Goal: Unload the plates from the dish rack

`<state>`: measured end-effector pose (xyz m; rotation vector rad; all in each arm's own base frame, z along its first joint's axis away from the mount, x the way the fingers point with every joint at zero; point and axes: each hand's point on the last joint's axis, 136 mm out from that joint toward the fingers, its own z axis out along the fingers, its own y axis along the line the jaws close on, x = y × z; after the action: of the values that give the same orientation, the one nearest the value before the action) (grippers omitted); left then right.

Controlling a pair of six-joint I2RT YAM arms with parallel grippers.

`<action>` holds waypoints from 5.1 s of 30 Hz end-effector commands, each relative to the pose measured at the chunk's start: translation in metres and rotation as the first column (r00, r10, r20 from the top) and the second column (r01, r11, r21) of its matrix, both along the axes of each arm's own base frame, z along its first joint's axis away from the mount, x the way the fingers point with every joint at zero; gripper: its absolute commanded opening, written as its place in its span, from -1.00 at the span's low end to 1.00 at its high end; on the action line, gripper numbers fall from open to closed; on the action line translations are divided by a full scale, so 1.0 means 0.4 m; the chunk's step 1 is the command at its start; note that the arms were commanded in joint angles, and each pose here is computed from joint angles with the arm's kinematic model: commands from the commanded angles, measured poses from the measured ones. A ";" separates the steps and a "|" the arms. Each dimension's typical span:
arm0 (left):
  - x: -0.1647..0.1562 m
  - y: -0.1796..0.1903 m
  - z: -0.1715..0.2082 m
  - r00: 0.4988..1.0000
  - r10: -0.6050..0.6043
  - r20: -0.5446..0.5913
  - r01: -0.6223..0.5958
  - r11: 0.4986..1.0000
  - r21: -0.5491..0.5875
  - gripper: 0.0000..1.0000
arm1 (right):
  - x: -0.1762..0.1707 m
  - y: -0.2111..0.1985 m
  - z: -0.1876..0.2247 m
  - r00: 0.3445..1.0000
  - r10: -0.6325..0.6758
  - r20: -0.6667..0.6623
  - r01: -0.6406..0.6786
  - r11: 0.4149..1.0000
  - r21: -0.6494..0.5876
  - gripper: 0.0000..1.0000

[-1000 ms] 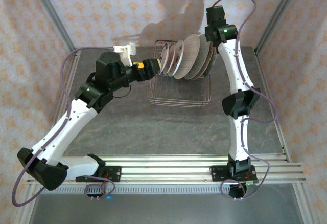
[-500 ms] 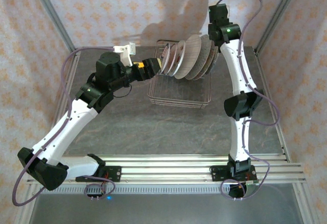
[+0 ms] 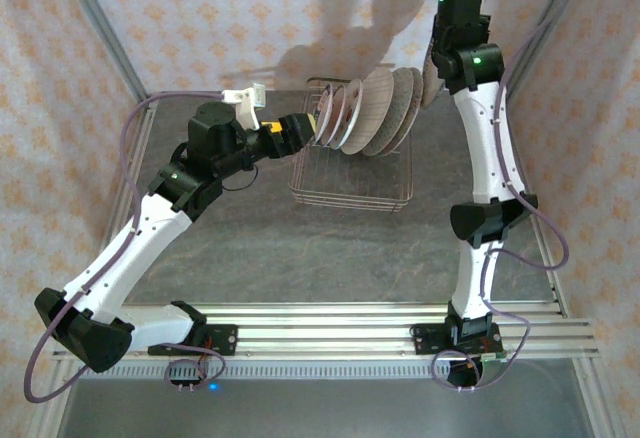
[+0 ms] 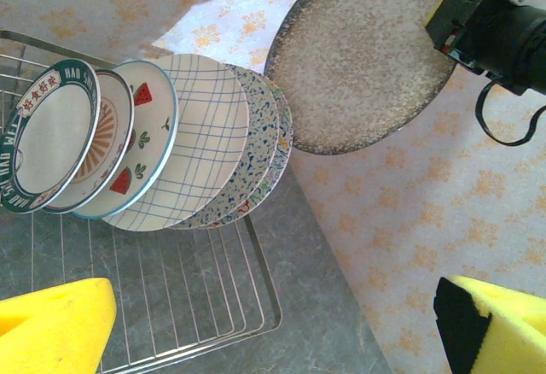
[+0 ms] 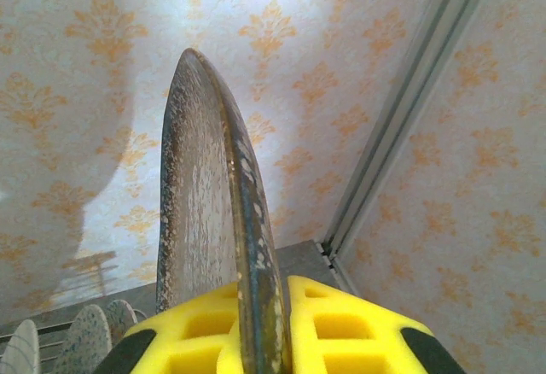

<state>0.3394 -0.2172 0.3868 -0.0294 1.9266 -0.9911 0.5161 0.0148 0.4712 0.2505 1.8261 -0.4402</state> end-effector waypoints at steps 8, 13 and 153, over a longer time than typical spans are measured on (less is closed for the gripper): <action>-0.004 -0.038 0.061 0.998 -0.041 0.042 0.044 0.996 -0.072 0.91 | -0.234 -0.108 0.312 0.919 -0.169 0.357 0.143 0.985 0.097 -1.00; 0.003 -0.071 0.057 0.998 -0.070 0.010 0.070 0.991 -0.115 0.89 | -0.311 -0.142 0.308 0.909 -0.235 0.345 0.194 0.969 0.150 -1.00; 0.241 0.546 -0.065 0.852 0.487 -0.189 -0.481 0.588 -0.650 -1.00 | -0.586 0.570 0.017 0.352 0.900 0.257 -0.935 0.347 0.067 0.54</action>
<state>0.4392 -0.0101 0.2616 -1.2295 1.5740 -1.1835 0.2835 0.2462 0.4503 -0.6310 1.6608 0.6556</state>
